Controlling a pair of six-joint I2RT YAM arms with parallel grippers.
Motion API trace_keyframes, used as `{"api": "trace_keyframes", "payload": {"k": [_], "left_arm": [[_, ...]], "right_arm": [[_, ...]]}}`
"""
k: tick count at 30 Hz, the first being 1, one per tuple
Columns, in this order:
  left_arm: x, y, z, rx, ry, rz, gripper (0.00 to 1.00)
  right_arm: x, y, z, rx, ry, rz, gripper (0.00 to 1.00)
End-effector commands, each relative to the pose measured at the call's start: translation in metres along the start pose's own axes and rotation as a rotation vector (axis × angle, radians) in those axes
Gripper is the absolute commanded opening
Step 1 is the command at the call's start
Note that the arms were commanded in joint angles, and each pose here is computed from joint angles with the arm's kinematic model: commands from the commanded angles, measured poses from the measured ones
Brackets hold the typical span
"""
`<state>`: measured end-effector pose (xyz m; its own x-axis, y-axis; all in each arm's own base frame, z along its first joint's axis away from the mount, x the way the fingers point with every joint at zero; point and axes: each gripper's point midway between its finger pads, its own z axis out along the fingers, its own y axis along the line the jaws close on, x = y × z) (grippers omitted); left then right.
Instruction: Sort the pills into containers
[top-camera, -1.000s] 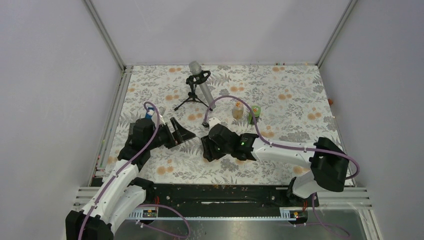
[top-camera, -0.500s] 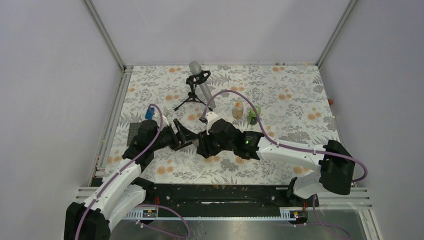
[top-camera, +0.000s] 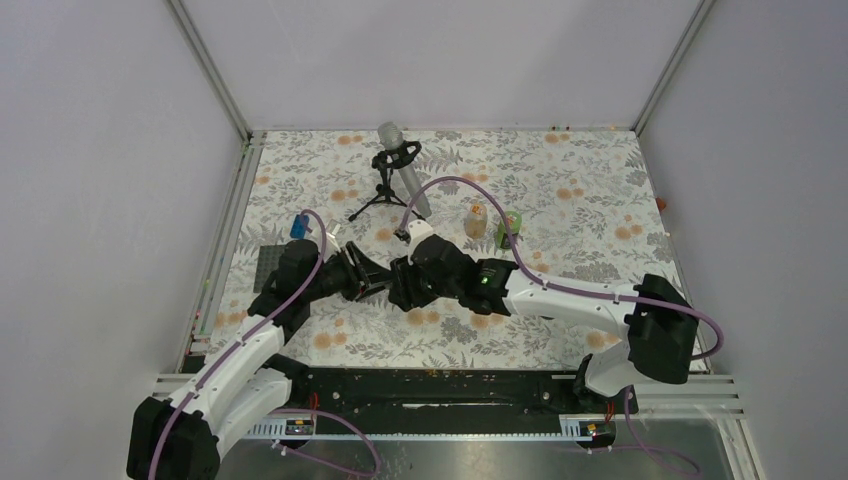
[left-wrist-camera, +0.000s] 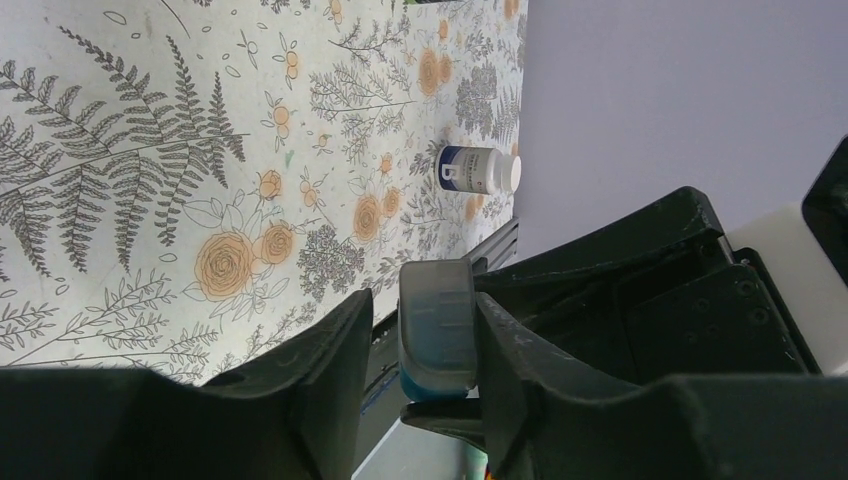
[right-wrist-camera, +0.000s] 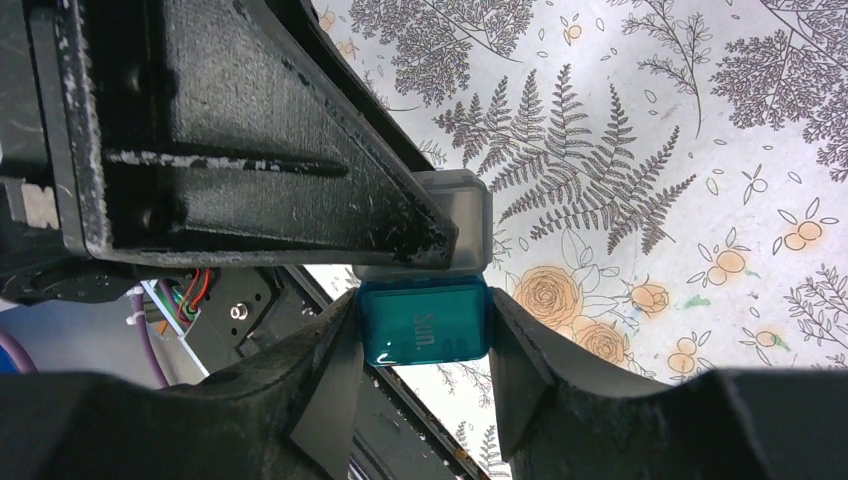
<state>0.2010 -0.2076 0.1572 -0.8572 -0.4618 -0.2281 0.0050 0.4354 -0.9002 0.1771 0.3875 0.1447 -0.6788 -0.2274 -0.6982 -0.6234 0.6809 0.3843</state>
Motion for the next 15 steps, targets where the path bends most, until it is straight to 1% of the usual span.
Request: {"api": "trace_keyframes", "payload": {"k": [1, 4, 6, 8, 9, 10, 15], "left_arm": [[0.004, -0.008, 0.001, 0.042, 0.027, -0.001, 0.39], [0.004, -0.006, 0.002, 0.037, 0.031, -0.005, 0.33], [0.004, -0.005, 0.002, 0.035, 0.032, -0.002, 0.24], [0.004, -0.005, 0.002, 0.035, 0.033, 0.002, 0.11], [0.004, -0.006, 0.002, 0.037, 0.035, 0.005, 0.03], [0.005, -0.007, 0.002, 0.04, 0.039, 0.011, 0.0], [0.004, -0.009, 0.002, 0.046, 0.037, 0.023, 0.0]], "right_arm": [[-0.022, 0.004, 0.002, 0.026, -0.049, 0.048, 0.14], [-0.02, 0.007, 0.002, 0.017, -0.035, 0.074, 0.14], [-0.019, 0.011, 0.001, -0.003, -0.028, 0.087, 0.14], [-0.019, 0.015, -0.001, -0.033, -0.018, 0.098, 0.16], [-0.019, 0.016, -0.001, -0.039, -0.018, 0.101, 0.16], [-0.019, 0.019, -0.003, -0.062, -0.007, 0.112, 0.18], [-0.02, 0.018, -0.007, -0.107, 0.009, 0.165, 0.24]]}}
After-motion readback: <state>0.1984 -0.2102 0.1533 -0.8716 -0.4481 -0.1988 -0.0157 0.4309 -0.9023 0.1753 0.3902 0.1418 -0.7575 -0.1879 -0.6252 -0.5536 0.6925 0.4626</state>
